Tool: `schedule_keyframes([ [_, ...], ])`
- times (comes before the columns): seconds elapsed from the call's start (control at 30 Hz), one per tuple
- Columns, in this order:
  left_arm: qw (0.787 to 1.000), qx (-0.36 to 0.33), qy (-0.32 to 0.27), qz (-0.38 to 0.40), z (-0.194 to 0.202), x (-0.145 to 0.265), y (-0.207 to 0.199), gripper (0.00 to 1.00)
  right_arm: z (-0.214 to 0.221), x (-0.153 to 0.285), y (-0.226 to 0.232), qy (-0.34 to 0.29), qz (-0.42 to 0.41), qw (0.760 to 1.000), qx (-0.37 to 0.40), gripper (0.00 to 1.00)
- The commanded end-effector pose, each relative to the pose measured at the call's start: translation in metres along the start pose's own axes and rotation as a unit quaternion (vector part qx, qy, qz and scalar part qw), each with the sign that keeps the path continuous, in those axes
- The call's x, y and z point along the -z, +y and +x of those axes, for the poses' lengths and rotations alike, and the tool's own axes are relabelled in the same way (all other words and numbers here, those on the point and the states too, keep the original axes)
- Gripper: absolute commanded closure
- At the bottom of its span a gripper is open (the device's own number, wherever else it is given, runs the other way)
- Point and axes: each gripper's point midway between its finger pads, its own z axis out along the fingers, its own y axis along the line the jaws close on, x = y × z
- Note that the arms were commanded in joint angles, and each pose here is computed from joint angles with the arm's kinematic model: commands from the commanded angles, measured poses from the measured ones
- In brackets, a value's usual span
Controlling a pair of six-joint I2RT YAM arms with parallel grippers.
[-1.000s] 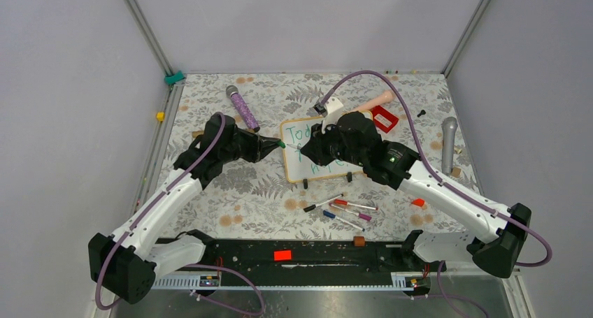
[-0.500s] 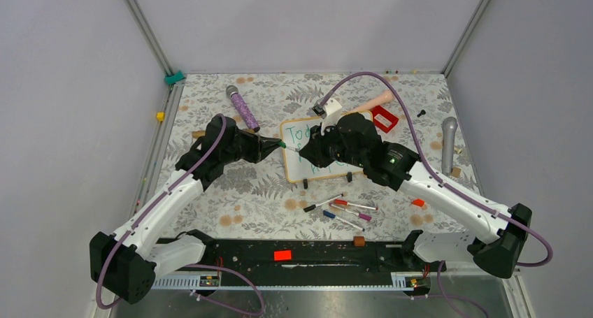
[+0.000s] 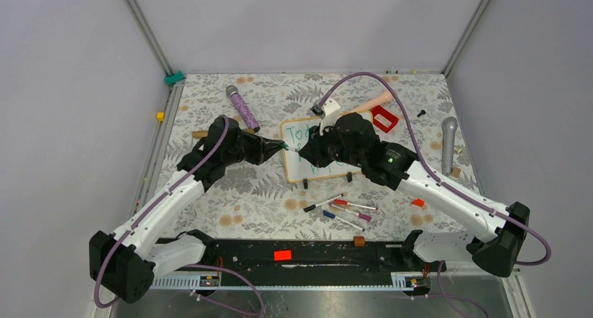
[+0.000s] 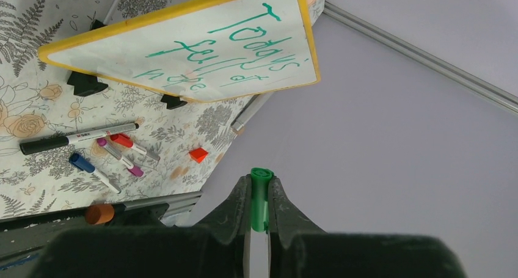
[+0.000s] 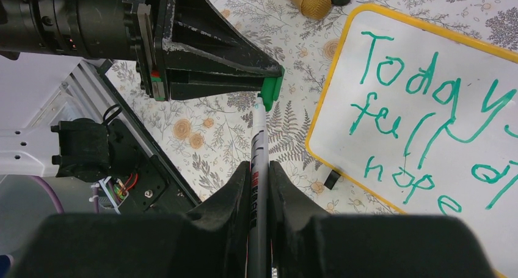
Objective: Write a sentence on the whiteboard
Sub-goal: Insert the whiteboard marker without the cap into the pen cap.
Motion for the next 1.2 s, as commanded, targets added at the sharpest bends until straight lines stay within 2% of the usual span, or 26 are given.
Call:
schedule_keyframes([
  [0.0,0.996,0.081,0.014,0.024,0.008,0.010,-0.019,1.00,-0.009,-0.005,0.004,-0.021,-0.003,1.000,0.003,1.00],
  [0.3,0.995,0.089,0.016,0.030,0.009,0.013,-0.020,1.00,-0.005,-0.007,0.002,-0.017,-0.001,1.000,0.002,1.00],
  [0.47,0.992,0.114,0.018,0.050,0.004,0.006,-0.017,1.00,-0.001,0.004,0.002,-0.018,-0.003,1.000,0.003,1.00],
  [0.73,0.993,0.111,0.015,0.046,0.002,0.005,-0.017,1.00,0.014,0.018,-0.006,-0.013,0.006,1.000,0.004,1.00],
  [1.17,0.993,0.107,0.018,0.043,0.004,0.007,-0.014,1.00,-0.001,0.006,-0.003,-0.019,0.010,1.000,0.005,1.00],
])
